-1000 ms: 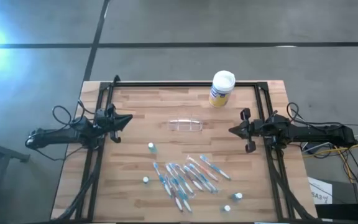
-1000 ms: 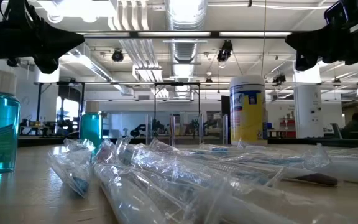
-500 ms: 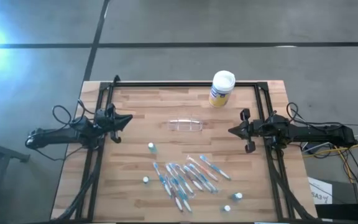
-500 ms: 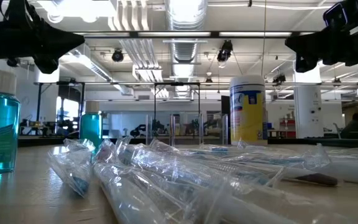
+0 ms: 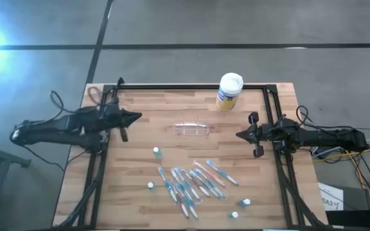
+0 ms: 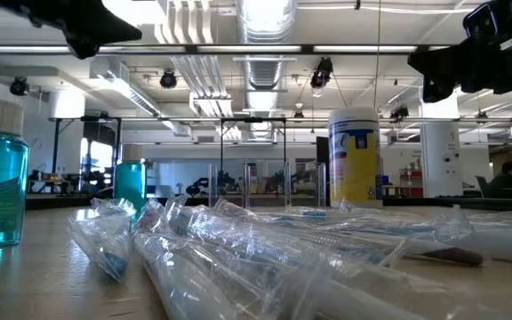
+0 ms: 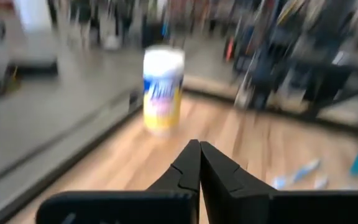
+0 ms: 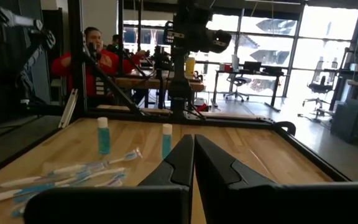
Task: Pick & Place toothbrushing station
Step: Put the blue mouthwash into the transparent organizer
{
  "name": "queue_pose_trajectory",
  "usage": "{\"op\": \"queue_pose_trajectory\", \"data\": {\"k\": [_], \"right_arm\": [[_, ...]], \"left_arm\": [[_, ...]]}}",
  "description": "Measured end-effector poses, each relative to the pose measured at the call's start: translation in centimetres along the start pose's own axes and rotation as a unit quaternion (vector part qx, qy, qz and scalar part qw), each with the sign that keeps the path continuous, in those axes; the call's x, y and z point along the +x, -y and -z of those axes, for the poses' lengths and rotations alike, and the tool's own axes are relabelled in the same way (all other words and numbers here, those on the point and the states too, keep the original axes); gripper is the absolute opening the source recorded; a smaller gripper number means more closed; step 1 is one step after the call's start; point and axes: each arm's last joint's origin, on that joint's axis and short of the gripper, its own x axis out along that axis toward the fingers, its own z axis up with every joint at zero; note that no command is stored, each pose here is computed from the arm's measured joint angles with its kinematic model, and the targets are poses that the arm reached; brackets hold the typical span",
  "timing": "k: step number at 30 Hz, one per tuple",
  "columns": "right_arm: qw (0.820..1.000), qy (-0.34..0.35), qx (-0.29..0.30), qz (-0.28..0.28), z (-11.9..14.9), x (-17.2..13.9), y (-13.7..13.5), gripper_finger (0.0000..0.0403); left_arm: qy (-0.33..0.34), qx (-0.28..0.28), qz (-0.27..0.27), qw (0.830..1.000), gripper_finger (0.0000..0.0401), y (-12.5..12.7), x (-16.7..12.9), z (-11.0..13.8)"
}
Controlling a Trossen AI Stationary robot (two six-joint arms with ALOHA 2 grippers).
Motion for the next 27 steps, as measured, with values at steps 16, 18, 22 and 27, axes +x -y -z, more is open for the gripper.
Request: {"op": "queue_pose_trajectory", "data": {"k": [16, 18, 22, 27], "right_arm": [[1.000, -0.010, -0.019, 0.000, 0.2, 0.0, 0.0, 0.0008], [1.000, -0.010, -0.019, 0.000, 0.2, 0.0, 0.0, 0.0008], [1.000, -0.010, -0.012, 0.000, 0.2, 0.0, 0.0, 0.0008], [1.000, -0.009, 0.008, 0.000, 0.2, 0.0, 0.0, 0.0008]], "left_arm": [[-0.355, -0.007, -0.104, 0.929, 0.0123, 3.6, 6.2, -4.6], [-0.384, 0.013, -0.099, 0.918, 0.0144, 4.2, 6.9, -4.6], [-0.422, 0.033, -0.086, 0.902, 0.0175, 5.5, 8.8, -4.0], [-0.456, 0.044, -0.077, 0.885, 0.0194, 6.5, 9.7, -3.0]]}}
